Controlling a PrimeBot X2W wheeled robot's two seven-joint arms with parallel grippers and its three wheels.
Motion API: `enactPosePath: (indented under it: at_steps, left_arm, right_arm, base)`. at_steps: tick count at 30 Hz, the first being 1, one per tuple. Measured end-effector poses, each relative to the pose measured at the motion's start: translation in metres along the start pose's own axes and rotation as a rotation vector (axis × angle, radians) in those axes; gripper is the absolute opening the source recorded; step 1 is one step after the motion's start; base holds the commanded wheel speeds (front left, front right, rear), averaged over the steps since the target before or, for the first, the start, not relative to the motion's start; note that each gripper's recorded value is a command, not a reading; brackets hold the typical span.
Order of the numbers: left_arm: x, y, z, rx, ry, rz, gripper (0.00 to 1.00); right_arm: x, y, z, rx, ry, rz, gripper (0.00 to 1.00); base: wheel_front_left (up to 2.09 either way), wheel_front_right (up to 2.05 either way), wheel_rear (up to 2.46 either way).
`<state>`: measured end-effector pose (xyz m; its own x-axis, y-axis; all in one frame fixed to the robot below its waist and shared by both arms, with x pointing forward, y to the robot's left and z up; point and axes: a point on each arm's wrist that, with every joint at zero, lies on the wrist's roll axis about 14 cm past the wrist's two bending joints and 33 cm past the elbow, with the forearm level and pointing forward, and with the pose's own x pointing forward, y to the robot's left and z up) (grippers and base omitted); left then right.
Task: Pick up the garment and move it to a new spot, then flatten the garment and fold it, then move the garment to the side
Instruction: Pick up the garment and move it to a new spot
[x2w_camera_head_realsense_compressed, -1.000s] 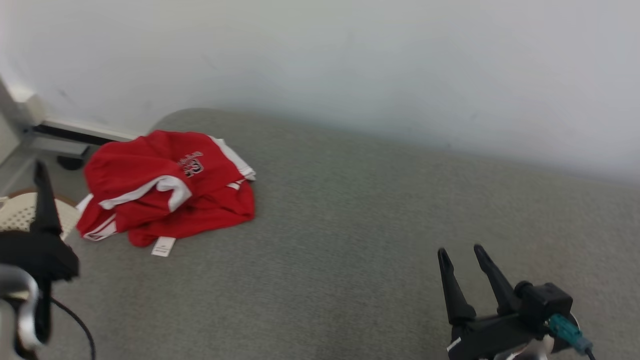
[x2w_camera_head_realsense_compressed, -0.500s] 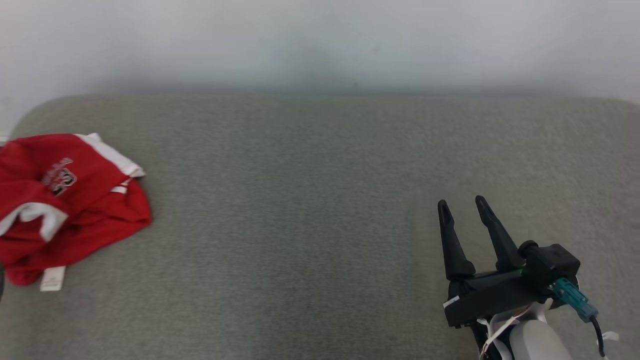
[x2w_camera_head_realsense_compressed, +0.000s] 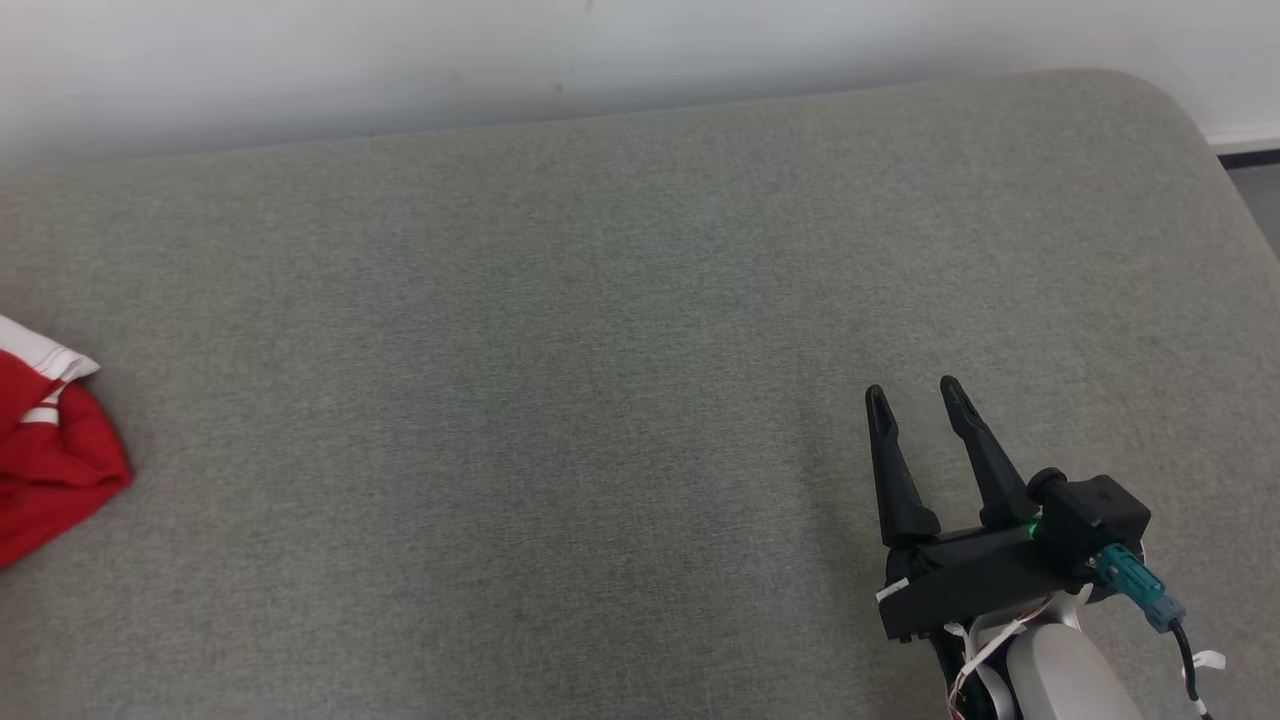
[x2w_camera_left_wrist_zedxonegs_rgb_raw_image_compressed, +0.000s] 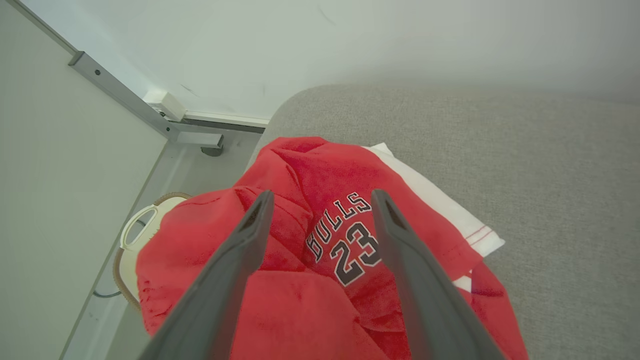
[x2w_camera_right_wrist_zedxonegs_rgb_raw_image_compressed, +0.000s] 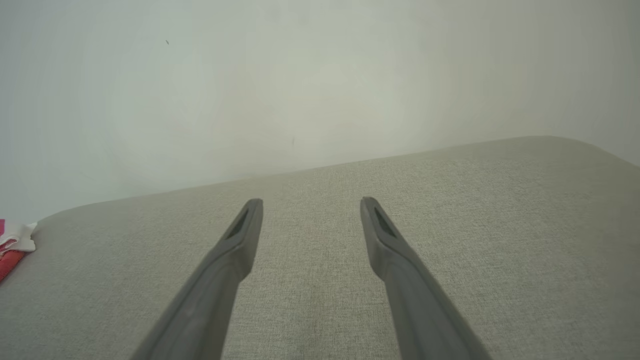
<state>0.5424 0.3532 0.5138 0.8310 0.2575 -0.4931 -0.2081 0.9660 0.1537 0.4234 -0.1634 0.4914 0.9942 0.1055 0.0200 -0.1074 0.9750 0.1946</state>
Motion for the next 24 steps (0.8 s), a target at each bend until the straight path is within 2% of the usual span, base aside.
enactPosePath:
  at_steps: [9, 12, 15, 16, 17, 21, 24]
  left_arm:
    - [0.011, -0.005, -0.101, -0.083, 0.368, 0.018, 1.00]
    - [0.010, -0.006, -0.121, -0.099, 0.412, 0.027, 1.00]
    - [0.012, 0.001, -0.124, -0.097, 0.378, 0.055, 1.00]
    - [0.012, 0.002, -0.123, -0.090, 0.365, 0.060, 0.45]
    - [0.013, 0.004, -0.123, -0.084, 0.350, 0.067, 0.00]
    - [0.012, 0.008, -0.117, -0.067, 0.301, 0.065, 0.00]
    - [0.011, 0.012, -0.096, -0.054, 0.208, 0.063, 0.00]
  right_arm:
    - [-0.004, -0.010, -0.007, -0.007, 0.023, -0.027, 1.00]
    - [-0.003, -0.011, -0.008, -0.017, 0.029, -0.027, 1.00]
    - [-0.002, -0.010, -0.008, -0.022, 0.032, -0.026, 1.00]
    - [-0.002, -0.010, -0.008, -0.022, 0.034, -0.026, 1.00]
    - [-0.001, -0.010, -0.009, -0.024, 0.036, -0.025, 1.00]
    - [0.001, -0.006, -0.009, -0.027, 0.038, -0.012, 1.00]
    - [0.002, -0.003, -0.009, -0.024, 0.038, -0.004, 1.00]
  base:
    - [0.00, 0.00, 0.00]
    - [0.00, 0.00, 0.00]
    - [0.00, 0.00, 0.00]
    - [0.00, 0.00, 0.00]
    - [0.00, 0.00, 0.00]
    - [0.00, 0.00, 0.00]
    - [0.00, 0.00, 0.00]
